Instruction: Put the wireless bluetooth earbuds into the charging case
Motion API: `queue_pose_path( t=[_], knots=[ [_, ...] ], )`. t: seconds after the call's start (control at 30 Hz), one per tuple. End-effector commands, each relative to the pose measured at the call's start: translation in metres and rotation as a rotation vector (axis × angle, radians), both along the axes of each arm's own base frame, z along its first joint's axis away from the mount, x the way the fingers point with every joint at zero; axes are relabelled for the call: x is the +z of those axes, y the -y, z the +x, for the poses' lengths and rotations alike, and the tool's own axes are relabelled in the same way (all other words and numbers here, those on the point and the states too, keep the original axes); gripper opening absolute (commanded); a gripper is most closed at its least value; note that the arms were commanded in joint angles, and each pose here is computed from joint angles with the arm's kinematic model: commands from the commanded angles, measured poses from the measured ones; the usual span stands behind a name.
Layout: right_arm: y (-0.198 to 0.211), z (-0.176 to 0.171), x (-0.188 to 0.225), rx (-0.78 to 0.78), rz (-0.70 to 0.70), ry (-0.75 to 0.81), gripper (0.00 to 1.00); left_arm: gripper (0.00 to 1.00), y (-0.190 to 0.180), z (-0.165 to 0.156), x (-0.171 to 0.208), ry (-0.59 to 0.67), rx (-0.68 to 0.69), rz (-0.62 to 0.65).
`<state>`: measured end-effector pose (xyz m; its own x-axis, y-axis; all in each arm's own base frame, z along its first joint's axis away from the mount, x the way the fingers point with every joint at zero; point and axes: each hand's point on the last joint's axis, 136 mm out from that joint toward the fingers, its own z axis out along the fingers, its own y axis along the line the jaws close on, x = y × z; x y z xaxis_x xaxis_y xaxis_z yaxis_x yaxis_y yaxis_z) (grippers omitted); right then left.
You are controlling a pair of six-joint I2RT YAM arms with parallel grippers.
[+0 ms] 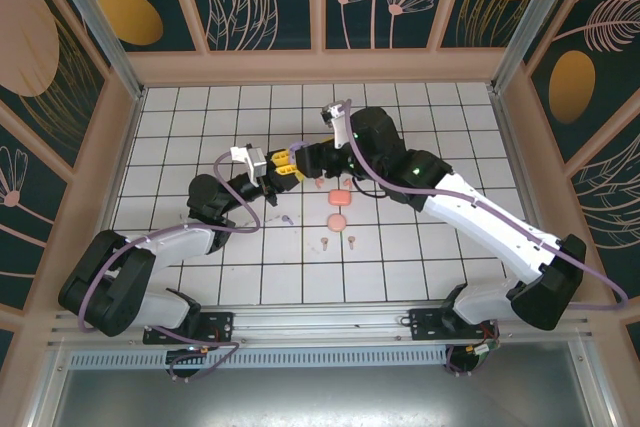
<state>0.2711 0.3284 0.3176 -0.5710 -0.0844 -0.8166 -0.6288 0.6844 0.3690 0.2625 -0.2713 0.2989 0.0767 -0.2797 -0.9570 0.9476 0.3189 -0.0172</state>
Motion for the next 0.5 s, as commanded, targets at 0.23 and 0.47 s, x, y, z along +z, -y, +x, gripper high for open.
queue_pose_path(
  t=[0.23, 0.47],
  knots=[
    [0.023, 0.012, 0.001, -0.076, 0.04, -0.012, 0.72, 0.0, -0.001, -0.006, 0.014, 0.063, -0.003, -0.028],
    [0.019, 0.005, 0.011, -0.035, 0.087, -0.008, 0.72, 0.0, -0.001, -0.005, 0.014, 0.065, 0.002, -0.029]
  ],
)
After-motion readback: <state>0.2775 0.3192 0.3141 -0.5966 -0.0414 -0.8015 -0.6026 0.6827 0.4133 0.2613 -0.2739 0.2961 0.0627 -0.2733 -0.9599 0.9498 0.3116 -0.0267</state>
